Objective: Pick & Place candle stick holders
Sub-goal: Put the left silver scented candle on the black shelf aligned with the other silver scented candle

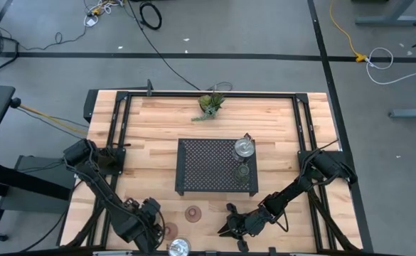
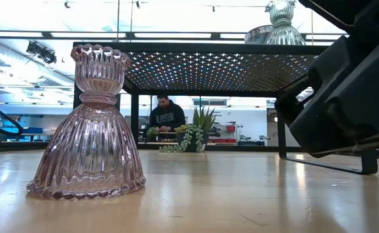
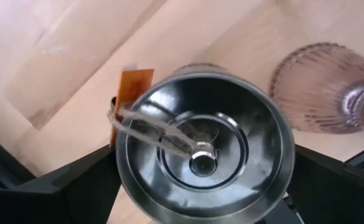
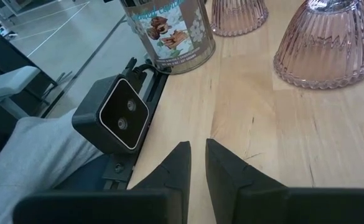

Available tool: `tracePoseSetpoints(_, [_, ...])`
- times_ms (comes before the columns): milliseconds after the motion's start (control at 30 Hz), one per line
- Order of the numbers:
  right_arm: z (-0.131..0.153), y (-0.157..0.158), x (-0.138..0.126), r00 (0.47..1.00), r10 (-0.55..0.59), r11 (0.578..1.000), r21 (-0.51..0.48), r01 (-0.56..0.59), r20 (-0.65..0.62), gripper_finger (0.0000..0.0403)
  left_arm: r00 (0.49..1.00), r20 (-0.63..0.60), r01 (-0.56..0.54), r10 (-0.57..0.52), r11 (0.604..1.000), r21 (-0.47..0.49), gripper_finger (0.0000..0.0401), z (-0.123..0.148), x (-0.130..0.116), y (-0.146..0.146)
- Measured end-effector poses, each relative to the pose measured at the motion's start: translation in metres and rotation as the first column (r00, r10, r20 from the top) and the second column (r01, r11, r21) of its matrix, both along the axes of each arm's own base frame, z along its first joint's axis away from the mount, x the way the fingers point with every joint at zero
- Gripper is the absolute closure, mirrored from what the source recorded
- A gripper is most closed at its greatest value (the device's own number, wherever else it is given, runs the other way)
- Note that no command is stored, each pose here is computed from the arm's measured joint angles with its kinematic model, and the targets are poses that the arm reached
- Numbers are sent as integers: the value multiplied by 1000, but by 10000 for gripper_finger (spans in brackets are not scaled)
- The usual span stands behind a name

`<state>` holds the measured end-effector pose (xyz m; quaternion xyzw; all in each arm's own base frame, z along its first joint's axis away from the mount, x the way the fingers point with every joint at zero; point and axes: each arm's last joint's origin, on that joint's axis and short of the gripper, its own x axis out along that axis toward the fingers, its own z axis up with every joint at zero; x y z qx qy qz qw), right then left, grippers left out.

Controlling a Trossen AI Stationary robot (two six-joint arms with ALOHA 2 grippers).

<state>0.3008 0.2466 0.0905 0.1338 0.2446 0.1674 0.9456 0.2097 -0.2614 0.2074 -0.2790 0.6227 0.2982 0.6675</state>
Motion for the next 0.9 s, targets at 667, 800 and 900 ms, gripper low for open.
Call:
tracePoseSetpoints(667, [0,0,0,1000,1,1000,0,-1,-1,356,1000,-9,28,-27,997,73,37,0,-2,5])
tracePoseSetpoints(800, [0,0,0,1000,1,1000,0,-1,-1,356,1000,7,28,-29,996,87,37,0,-2,5])
tracePoseSetpoints(900, [0,0,0,1000,1,1000,-1,-1,-1,356,1000,3,29,-29,994,109,37,0,-3,7])
